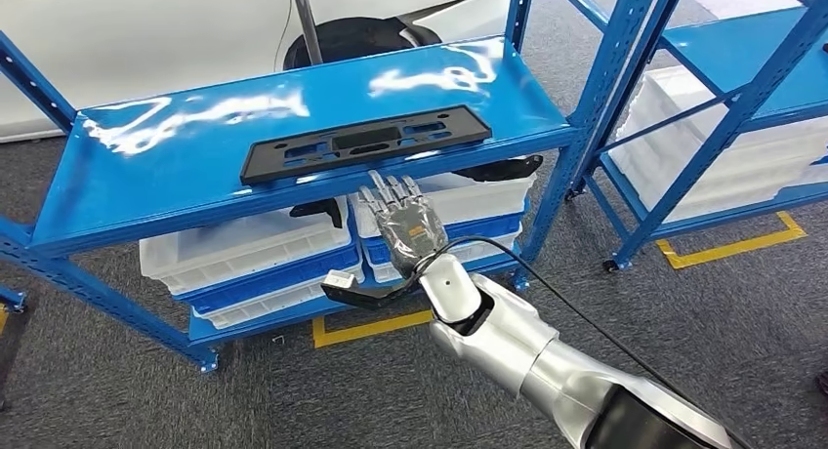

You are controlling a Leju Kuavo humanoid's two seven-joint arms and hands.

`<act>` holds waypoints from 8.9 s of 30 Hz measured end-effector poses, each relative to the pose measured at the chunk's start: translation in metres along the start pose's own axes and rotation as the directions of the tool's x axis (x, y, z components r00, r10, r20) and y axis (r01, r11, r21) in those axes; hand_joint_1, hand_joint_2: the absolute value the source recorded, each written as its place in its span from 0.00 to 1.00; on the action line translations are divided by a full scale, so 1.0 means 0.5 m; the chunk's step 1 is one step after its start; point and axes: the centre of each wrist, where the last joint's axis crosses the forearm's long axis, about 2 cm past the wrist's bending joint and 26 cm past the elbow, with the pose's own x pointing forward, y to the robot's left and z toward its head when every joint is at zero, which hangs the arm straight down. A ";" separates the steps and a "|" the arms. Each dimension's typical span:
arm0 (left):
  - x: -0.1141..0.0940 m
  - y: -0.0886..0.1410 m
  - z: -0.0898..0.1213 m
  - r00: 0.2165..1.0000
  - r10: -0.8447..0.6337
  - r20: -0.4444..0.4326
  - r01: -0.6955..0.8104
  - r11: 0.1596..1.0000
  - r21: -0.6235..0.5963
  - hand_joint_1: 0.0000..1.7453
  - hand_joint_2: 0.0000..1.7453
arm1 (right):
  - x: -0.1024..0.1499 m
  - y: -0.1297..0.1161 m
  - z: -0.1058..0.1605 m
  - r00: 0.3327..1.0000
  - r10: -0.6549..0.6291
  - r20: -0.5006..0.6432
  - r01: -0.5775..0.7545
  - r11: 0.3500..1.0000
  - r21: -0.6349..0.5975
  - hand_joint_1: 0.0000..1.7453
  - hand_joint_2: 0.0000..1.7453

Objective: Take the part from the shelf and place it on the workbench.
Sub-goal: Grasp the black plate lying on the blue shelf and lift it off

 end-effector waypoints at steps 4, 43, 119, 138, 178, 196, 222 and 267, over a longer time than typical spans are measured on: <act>0.000 0.000 0.000 1.000 -0.004 0.001 0.004 1.000 0.001 0.00 0.00 | -0.022 0.016 0.008 0.999 0.008 -0.032 -0.007 1.000 0.030 0.00 1.00; -0.014 -0.002 0.000 1.000 -0.011 -0.011 0.011 1.000 0.002 0.00 0.00 | -0.046 0.000 0.011 0.976 0.193 -0.103 -0.194 0.981 0.002 0.00 1.00; -0.007 -0.001 0.000 1.000 -0.012 -0.006 0.012 1.000 -0.002 0.00 0.00 | 0.093 -0.031 0.002 0.977 0.089 0.192 -0.081 0.995 -0.049 0.00 1.00; -0.005 -0.002 0.000 1.000 -0.011 -0.004 0.011 1.000 0.000 0.00 0.00 | 0.103 -0.037 -0.003 0.972 0.092 0.215 -0.082 0.995 -0.059 0.00 1.00; -0.003 -0.004 0.001 1.000 -0.011 -0.001 0.011 1.000 -0.001 0.00 0.00 | 0.146 -0.048 -0.011 0.962 0.048 0.269 -0.028 0.997 -0.076 0.00 1.00; -0.004 -0.004 0.001 1.000 -0.005 -0.004 0.005 1.000 -0.002 0.00 0.00 | 0.148 -0.041 -0.009 0.961 0.043 0.272 -0.028 0.998 -0.062 0.00 1.00; -0.009 -0.009 0.002 1.000 0.004 0.002 -0.004 1.000 -0.009 0.00 0.00 | 0.150 -0.044 -0.013 0.954 0.008 0.301 -0.021 0.999 0.040 0.00 1.00; -0.018 -0.007 0.001 1.000 0.004 -0.004 -0.004 1.000 -0.007 0.00 0.00 | 0.151 -0.043 -0.014 0.950 -0.027 0.311 -0.015 0.991 0.132 0.00 1.00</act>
